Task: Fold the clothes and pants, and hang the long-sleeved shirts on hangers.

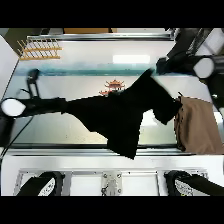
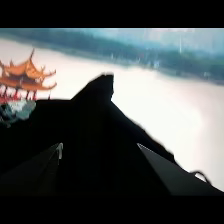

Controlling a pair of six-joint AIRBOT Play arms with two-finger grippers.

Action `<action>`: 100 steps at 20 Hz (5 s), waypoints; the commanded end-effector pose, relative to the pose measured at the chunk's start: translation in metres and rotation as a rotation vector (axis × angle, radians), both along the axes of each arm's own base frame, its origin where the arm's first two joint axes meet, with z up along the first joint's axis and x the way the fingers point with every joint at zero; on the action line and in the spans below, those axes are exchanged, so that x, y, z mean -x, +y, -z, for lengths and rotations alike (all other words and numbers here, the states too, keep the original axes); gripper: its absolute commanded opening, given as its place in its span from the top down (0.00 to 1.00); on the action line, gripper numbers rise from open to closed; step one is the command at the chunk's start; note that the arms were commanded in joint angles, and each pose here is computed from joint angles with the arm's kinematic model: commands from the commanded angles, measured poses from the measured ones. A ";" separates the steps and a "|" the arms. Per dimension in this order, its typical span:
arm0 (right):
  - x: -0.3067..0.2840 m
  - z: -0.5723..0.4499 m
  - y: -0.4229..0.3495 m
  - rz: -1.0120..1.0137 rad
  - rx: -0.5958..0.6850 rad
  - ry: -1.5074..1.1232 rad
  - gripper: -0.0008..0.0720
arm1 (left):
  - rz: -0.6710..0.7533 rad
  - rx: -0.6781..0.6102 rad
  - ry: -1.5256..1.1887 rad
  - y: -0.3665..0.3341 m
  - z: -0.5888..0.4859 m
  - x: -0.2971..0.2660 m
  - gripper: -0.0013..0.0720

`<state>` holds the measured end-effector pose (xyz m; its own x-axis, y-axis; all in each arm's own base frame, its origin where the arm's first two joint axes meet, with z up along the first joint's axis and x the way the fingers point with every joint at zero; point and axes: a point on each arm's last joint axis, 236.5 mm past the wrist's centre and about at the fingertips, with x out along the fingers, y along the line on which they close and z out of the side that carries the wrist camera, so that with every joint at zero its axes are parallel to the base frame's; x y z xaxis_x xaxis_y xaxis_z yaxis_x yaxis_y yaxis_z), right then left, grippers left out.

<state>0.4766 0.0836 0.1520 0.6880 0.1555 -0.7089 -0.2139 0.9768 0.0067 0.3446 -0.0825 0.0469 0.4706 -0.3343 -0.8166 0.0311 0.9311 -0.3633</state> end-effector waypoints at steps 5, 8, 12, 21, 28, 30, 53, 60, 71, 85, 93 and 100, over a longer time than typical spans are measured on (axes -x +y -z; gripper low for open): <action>0.112 0.170 0.003 -0.004 -0.051 0.577 0.29 | 0.022 -0.014 0.210 -0.006 0.077 0.008 0.97; 0.134 0.220 0.036 0.049 -0.251 0.655 0.29 | 0.024 -0.015 0.206 -0.008 0.077 0.008 0.97; 0.131 0.254 0.063 0.134 -0.425 0.719 0.29 | 0.023 -0.015 0.201 -0.008 0.077 0.007 0.97; 0.135 0.264 0.092 0.029 -0.470 0.734 0.60 | 0.016 -0.016 0.186 -0.007 0.076 0.003 0.97; 0.092 0.146 0.038 -0.103 -0.276 0.477 0.97 | -0.093 -0.019 -0.085 0.034 -0.027 -0.043 0.97; 0.076 0.051 0.014 -0.114 -0.227 0.286 0.97 | -0.153 -0.030 -0.346 0.058 -0.137 -0.058 0.97; 0.118 -0.076 -0.011 -0.074 -0.152 -0.084 0.97 | -0.027 -0.040 -0.330 0.015 -0.150 -0.062 0.97; 0.243 0.174 0.037 -0.101 -0.279 0.617 0.76 | 0.083 -0.108 0.061 -0.012 0.046 0.012 0.97; 0.272 0.213 0.012 0.003 -0.199 0.761 0.19 | 0.108 -0.118 0.132 -0.016 0.077 0.035 0.97; 0.291 0.231 0.061 -0.023 -0.431 0.928 0.68 | 0.102 -0.117 0.117 -0.016 0.076 0.032 0.97; 0.255 0.168 0.033 -0.125 -0.242 0.753 0.97 | 0.075 -0.164 0.032 0.004 0.036 0.004 0.97; 0.160 -0.165 -0.002 -0.114 -0.093 -0.220 0.97 | -0.121 -0.139 -0.753 0.047 -0.292 -0.021 0.97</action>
<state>0.3094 0.0965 0.1804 0.5288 0.3387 -0.7782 -0.3451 0.9235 0.1674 0.3874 -0.0472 0.2134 0.8051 -0.1945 -0.5604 0.0998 0.9757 -0.1952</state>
